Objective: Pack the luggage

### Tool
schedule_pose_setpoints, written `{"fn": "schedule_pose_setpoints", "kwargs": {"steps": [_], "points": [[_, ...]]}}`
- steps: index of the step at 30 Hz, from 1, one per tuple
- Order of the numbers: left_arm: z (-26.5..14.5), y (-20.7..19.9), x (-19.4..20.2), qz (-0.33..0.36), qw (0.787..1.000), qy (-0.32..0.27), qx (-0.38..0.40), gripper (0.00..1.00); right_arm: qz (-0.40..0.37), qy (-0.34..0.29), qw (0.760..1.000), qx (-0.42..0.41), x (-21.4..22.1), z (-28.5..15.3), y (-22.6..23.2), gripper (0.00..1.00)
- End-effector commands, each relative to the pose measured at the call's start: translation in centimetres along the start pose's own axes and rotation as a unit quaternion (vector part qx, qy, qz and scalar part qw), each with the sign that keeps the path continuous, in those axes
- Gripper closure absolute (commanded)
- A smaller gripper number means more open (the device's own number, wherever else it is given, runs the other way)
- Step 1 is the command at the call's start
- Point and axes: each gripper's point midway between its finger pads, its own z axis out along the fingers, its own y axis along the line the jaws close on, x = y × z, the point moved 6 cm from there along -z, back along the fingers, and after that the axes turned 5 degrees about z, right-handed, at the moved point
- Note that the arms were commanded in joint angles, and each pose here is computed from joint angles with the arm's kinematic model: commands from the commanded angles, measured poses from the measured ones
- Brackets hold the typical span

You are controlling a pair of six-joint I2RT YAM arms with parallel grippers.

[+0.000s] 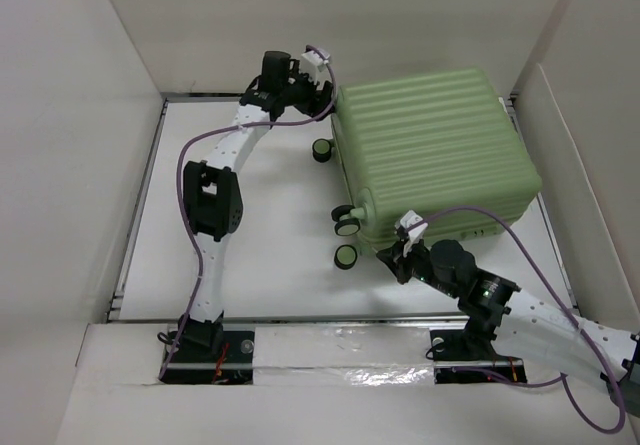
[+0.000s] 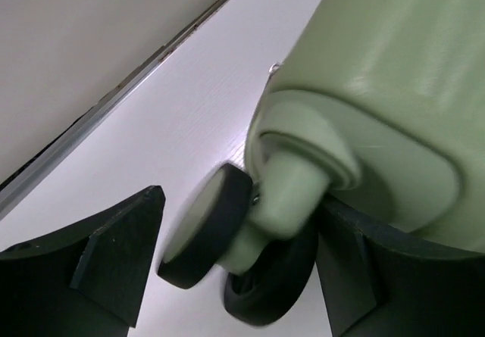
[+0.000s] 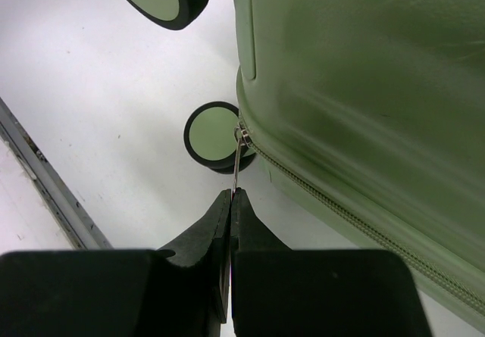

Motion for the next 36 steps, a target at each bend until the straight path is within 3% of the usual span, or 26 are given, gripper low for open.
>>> {"fn": "schedule_pose_setpoints", "kwargs": {"steps": [1,4,5,6,8,9,10,14,16,17,18,19,20,27,31,34,36], "points": [[1.3,-0.3,-1.0,0.008,1.0,-0.028,0.007,0.27,0.009,0.001,0.997,-0.077,-1.3,-0.6,2.3,1.0],[1.8,0.0,-1.2,0.009,0.999,-0.033,0.009,0.29,0.012,0.0,0.997,-0.079,-1.2,-0.6,2.4,1.0],[2.1,0.2,-1.5,0.01,0.999,-0.038,0.006,0.34,0.012,-0.001,0.997,-0.08,-1.3,-0.6,2.4,1.0],[2.2,0.2,-1.8,0.008,0.999,-0.045,0.007,0.51,0.012,-0.003,0.997,-0.081,-1.4,-0.6,2.4,1.0],[2.3,0.3,-2.0,0.003,0.999,-0.052,0.007,0.75,0.012,-0.001,0.997,-0.075,-1.3,-0.6,2.3,1.0],[2.3,0.3,-2.5,-0.001,0.998,-0.063,0.004,0.94,0.012,-0.001,0.997,-0.072,-1.2,-0.5,2.2,1.0],[2.1,0.3,-2.8,-0.003,0.998,-0.07,0.0,1.0,0.012,0.0,0.997,-0.07,-1.1,-0.5,2.1,1.0],[-0.8,2.1,-2.7,-0.03,0.991,-0.104,-0.075,1.0,0.007,0.008,0.999,-0.053,-1.0,-0.4,1.4,1.0],[-3.1,4.1,-2.9,-0.05,0.979,-0.148,-0.128,1.0,0.0,0.005,0.999,-0.052,-1.2,-0.4,1.2,1.0],[-4.9,4.2,-1.0,-0.082,0.973,-0.148,-0.159,1.0,0.0,0.002,0.999,-0.041,-1.4,-0.5,0.7,1.0],[-7.6,5.2,0.0,-0.12,0.954,-0.189,-0.2,1.0,-0.006,-0.002,0.999,-0.037,-1.7,-0.5,0.4,1.0],[-8.5,6.1,-1.0,-0.104,0.947,-0.22,-0.211,1.0,-0.008,-0.004,0.999,-0.034,-1.8,-0.5,0.1,1.0],[-10.1,5.5,1.1,-0.147,0.934,-0.227,-0.235,1.0,-0.012,-0.011,0.999,-0.031,-2.2,-0.6,-0.2,1.0],[-16.2,1.8,3.3,-0.2,0.873,-0.318,-0.31,1.0,-0.035,-0.029,0.998,-0.034,-4.4,-0.1,-1.8,1.0],[-17.5,-1.1,4.4,-0.2,0.874,-0.324,-0.301,1.0,-0.037,-0.028,0.998,-0.052,-5.0,0.2,-1.9,1.0],[-15.5,-1.5,3.8,-0.187,0.911,-0.283,-0.235,1.0,-0.023,-0.014,0.996,-0.08,-3.9,0.1,-1.3,1.0],[-14.3,-0.6,1.7,-0.175,0.922,-0.275,-0.21,1.0,-0.002,-0.029,0.996,-0.083,-3.6,-0.9,-0.5,1.0]]}}
